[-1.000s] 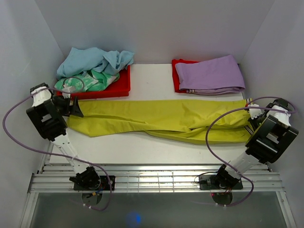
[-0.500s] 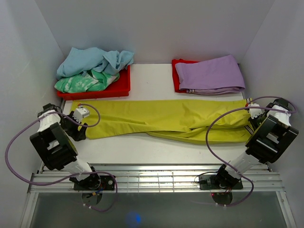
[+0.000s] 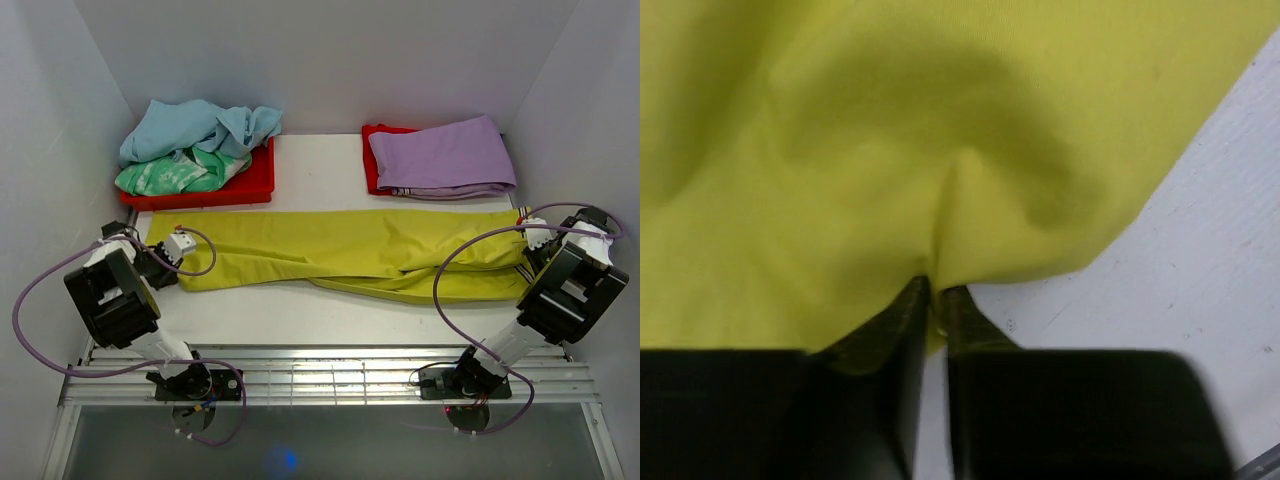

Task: Fold and stack the trousers
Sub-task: Flatten the trousers out

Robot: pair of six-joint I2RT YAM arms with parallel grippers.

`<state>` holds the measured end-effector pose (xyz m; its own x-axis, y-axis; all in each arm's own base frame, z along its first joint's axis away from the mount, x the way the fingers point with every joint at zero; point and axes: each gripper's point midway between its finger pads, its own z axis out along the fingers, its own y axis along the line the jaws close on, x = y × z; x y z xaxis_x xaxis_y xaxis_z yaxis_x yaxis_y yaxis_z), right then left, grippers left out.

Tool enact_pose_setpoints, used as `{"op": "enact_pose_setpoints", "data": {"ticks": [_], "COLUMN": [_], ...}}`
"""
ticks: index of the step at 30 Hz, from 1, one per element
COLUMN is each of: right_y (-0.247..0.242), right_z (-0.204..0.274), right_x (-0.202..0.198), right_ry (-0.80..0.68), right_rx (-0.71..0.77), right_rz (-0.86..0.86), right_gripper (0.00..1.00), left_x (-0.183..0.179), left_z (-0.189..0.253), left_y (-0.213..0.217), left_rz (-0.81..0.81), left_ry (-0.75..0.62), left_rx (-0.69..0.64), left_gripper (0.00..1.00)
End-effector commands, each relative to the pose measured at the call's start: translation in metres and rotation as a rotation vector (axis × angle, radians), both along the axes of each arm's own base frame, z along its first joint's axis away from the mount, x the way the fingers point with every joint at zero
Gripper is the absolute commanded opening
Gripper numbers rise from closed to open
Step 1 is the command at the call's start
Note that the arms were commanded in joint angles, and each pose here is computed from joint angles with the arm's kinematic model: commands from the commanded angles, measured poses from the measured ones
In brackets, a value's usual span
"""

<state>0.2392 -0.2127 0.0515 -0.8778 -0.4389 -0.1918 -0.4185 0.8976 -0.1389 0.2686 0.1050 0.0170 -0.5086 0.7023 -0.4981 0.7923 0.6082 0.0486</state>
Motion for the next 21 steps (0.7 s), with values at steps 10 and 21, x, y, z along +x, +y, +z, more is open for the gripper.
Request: {"op": "enact_pose_setpoints", "data": {"ticks": [10, 21], "right_y": [-0.005, -0.010], "right_z": [0.019, 0.030], "right_x": [0.016, 0.012], "right_ry": [-0.082, -0.140], "right_rx": [-0.025, -0.050], "right_rz": [0.023, 0.045], "right_gripper": [0.08, 0.08], "left_x": [0.012, -0.018], "left_z": [0.117, 0.167], "left_y": [0.009, 0.048], "left_rz": [0.118, 0.364], "left_ry": [-0.094, -0.103], "left_rx": [-0.124, -0.202], "left_gripper": [0.00, 0.00]}}
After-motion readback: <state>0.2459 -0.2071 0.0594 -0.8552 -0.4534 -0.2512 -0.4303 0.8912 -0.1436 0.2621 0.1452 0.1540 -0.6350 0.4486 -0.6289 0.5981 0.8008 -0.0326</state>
